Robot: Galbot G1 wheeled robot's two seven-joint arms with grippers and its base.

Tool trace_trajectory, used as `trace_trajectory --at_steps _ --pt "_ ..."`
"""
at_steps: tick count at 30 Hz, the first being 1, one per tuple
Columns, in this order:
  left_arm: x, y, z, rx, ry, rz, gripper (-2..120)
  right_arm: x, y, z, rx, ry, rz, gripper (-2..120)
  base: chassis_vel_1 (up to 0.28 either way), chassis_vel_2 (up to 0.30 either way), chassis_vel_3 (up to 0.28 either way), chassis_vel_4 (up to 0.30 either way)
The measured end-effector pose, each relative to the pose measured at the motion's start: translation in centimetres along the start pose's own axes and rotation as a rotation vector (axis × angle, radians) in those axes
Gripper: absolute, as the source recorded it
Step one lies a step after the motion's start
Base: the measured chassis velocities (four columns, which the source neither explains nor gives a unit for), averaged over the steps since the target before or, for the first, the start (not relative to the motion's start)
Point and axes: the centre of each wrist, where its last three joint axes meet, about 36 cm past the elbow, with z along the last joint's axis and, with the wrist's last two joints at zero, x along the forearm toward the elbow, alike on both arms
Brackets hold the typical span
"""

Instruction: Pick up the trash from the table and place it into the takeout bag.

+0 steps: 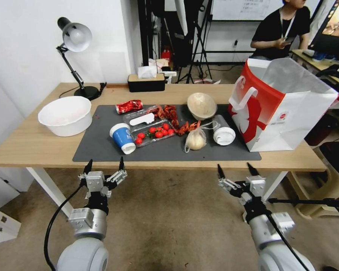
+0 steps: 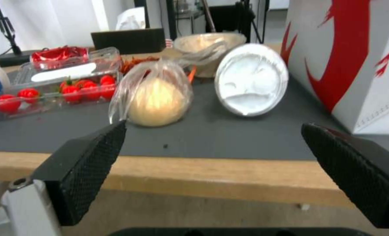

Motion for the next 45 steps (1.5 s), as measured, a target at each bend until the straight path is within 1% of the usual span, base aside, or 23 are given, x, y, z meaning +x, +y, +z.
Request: trace_trajectory --at_steps 2,5,45 --pt "0.0 0.09 -0.09 -0.001 -0.003 0.002 100 -0.11 -0.04 0.04 -0.007 0.005 -0.005 100 0.0 0.0 0.0 0.0" --pt "0.09 0.25 -0.25 -0.002 -0.006 0.011 100 -0.13 -0.68 -0.6 0.003 -0.001 0.002 100 0.0 0.0 0.0 0.0" --pt "0.36 0.34 -0.18 -0.007 -0.001 0.03 100 0.12 -0.67 -0.37 0.006 0.013 0.015 100 0.0 0.0 0.0 0.0"
